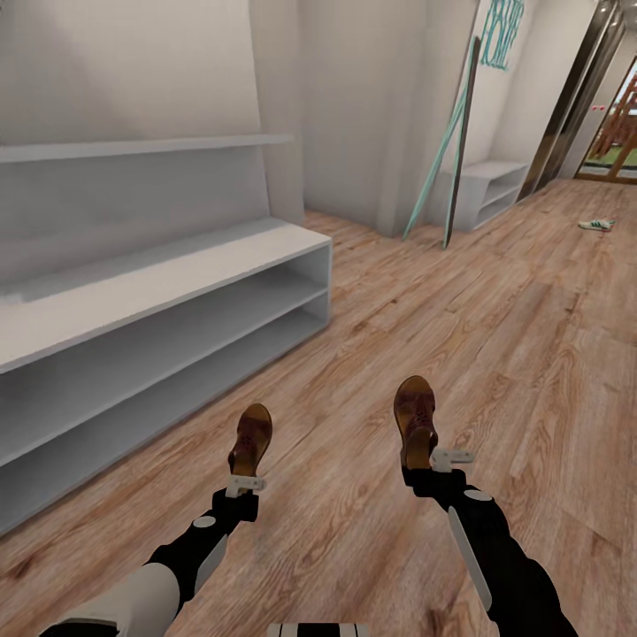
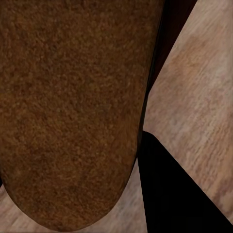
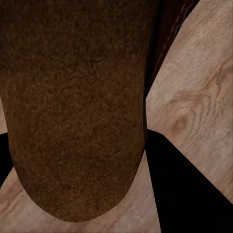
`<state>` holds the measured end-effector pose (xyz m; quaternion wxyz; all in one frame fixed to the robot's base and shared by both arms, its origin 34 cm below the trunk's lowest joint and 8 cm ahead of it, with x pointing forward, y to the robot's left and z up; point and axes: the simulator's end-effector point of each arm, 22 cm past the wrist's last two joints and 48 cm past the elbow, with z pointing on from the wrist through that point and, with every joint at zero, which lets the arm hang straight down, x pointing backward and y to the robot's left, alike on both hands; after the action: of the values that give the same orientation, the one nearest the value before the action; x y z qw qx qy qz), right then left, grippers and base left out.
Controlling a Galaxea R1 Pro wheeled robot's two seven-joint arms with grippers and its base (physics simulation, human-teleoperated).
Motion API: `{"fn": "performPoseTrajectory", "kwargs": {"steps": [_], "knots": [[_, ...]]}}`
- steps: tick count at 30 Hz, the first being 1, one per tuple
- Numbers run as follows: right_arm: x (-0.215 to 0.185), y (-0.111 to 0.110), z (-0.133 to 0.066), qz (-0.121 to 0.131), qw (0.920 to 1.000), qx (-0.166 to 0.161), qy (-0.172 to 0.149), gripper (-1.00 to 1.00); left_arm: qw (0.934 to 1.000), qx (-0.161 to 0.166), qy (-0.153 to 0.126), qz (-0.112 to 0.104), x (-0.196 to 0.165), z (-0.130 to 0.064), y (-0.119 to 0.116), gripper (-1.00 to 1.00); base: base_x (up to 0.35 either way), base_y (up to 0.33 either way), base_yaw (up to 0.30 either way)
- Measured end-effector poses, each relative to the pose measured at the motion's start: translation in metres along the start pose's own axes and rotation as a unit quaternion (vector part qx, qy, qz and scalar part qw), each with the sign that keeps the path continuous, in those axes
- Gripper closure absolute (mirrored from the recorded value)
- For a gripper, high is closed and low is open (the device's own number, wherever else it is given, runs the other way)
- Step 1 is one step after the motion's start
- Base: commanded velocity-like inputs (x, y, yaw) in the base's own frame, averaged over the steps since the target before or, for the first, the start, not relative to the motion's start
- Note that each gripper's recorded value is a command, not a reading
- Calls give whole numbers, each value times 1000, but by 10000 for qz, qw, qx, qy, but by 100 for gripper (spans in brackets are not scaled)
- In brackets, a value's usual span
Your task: Pick up the two gym shoes and the two sandals from the corridor floor and place them onto the hallstand (shoe rack) in the corridor, making sure they are on the rack and not on the floor. Arrange them so the two gym shoes are next to each other and the two sandals are next to each other.
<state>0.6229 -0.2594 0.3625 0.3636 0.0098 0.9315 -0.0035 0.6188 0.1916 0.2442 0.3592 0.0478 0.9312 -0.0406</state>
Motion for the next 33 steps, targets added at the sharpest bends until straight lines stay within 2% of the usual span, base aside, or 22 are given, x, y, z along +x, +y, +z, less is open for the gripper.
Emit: {"fn": "performPoseTrajectory", "kwargs": {"steps": [11,33], "knots": [[-2,0,-1,-1,10000,1,-19,100,10000,-10,-25,2,-2,-1,1,100,2,-3,58],[-2,0,-1,0,10000,0,-21,100,10000,-11,-28,-5,-3,-1,1,100,191,-166,289]]}}
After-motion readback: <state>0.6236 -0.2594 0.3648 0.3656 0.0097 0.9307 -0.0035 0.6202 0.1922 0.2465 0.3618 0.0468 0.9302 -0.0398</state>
